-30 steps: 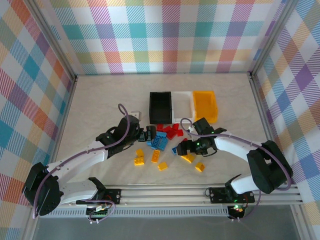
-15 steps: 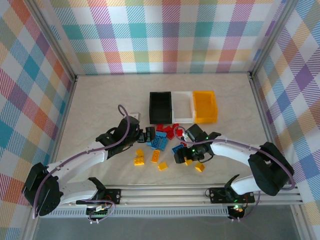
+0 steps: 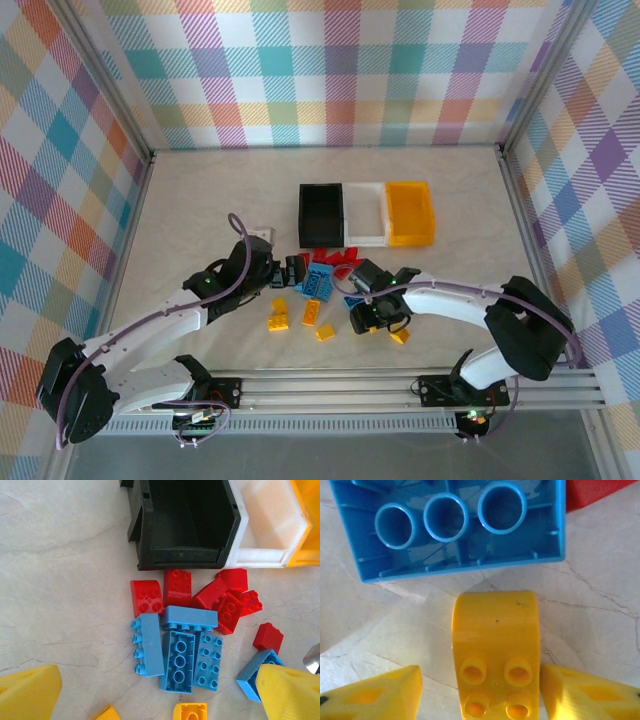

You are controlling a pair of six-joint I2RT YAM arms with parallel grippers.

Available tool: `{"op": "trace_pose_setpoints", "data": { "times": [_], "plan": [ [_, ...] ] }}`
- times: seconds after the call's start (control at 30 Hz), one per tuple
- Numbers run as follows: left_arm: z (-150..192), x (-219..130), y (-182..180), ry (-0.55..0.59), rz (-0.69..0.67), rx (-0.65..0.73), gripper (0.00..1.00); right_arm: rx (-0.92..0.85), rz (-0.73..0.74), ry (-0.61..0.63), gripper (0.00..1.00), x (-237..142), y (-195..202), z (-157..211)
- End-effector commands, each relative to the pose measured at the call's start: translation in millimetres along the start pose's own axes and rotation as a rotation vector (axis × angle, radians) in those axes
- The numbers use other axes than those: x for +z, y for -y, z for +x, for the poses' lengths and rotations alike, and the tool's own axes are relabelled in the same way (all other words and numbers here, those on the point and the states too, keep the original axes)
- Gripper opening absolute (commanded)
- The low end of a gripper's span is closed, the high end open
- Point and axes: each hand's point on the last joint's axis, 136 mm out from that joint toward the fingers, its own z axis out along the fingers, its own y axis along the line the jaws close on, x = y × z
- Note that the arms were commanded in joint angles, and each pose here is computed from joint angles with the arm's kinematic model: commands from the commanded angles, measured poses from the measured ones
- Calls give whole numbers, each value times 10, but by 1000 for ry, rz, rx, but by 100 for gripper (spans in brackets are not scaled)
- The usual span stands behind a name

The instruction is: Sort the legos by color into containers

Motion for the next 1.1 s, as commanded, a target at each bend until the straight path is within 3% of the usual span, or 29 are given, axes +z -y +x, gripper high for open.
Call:
{"op": "trace_pose_setpoints", "data": {
  "times": [0.0, 0.4, 0.6, 1.07],
  "plan": [
    [60, -34, -72, -3, -27, 3, 100, 20, 88, 0, 59, 21, 117, -22],
    [88, -41, -118, -4, -43, 5, 100, 24, 127, 14, 48, 41, 159, -60],
    [94, -38, -137, -6, -51, 4, 100, 27, 129, 29, 35, 18, 168, -78],
    [72, -43, -124, -4, -51, 6, 100, 29, 140, 118, 34, -324, 207, -179]
  ]
}}
